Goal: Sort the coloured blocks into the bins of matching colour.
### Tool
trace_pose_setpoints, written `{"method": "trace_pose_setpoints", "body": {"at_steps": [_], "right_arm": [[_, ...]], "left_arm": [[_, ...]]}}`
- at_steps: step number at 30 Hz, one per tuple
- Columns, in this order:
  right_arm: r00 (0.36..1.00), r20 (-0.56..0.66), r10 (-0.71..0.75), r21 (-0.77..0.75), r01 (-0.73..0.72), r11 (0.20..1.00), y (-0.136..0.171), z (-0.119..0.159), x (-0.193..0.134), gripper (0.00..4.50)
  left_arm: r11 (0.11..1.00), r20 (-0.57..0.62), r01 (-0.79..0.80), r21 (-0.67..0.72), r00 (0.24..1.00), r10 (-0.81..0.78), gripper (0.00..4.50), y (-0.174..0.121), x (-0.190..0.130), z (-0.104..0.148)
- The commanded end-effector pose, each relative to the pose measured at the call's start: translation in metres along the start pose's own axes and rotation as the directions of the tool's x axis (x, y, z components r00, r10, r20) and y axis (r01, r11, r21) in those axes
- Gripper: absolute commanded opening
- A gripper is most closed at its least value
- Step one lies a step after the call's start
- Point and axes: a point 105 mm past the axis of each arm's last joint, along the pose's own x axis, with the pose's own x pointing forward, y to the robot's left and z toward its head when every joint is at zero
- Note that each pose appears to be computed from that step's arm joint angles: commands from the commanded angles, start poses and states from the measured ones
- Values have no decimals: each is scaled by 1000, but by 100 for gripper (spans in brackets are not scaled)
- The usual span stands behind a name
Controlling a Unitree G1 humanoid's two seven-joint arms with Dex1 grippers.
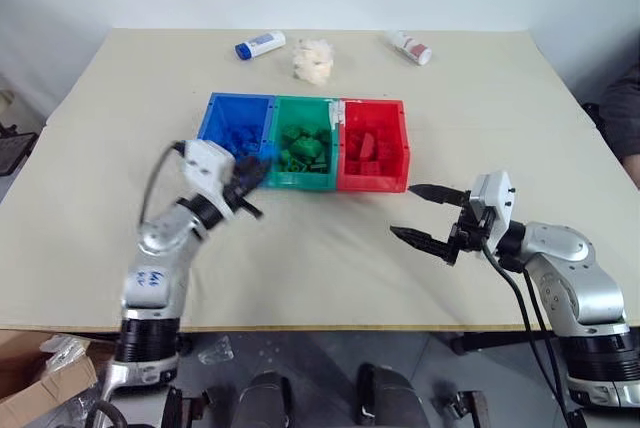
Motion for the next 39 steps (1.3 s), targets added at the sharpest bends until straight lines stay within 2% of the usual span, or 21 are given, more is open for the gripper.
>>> {"method": "trace_pose_setpoints", "body": {"at_steps": [1, 5, 10, 18, 21, 25, 29, 31, 35, 39], "right_arm": [[999, 40, 2, -50, 0, 999, -4, 13, 2, 450], [998, 69, 0, -56, 4, 998, -8, 19, 5, 450], [996, 86, -7, -66, 13, 998, -13, 24, 6, 450], [996, 86, -5, -70, 11, 997, -12, 22, 5, 450], [997, 78, -4, -71, 9, 997, -13, 22, 3, 450], [998, 56, 2, -72, 2, 997, -15, 18, 0, 450], [1000, 3, 26, -76, -26, 997, -14, 9, -2, 450], [999, -30, 35, -80, -37, 996, -16, 4, -5, 450], [995, -87, 47, -96, -55, 994, -23, -4, -11, 450], [990, -123, 65, -113, -79, 990, -26, -10, -11, 450]], "left_arm": [[999, -3, -40, 34, 999, 40, 47, 19, 6, -1], [998, -36, -42, 40, 998, 44, 47, 36, 14, -9], [999, -80, -20, 29, 997, 22, 205, 52, 22, -5], [991, -126, 127, -34, 983, -130, 443, 43, 5, 3], [977, -72, 212, -15, 975, -212, 447, 38, -19, 16], [980, -109, 190, -62, 975, -196, 447, 41, -52, 8], [957, -141, 286, -53, 946, -291, 447, 29, -84, -3], [956, -201, 289, -52, 935, -293, 447, 33, -104, -15], [962, -267, 273, -7, 927, -265, 447, 50, -135, -21], [970, -274, 239, 37, 936, -221, 447, 65, -144, -18]]}}
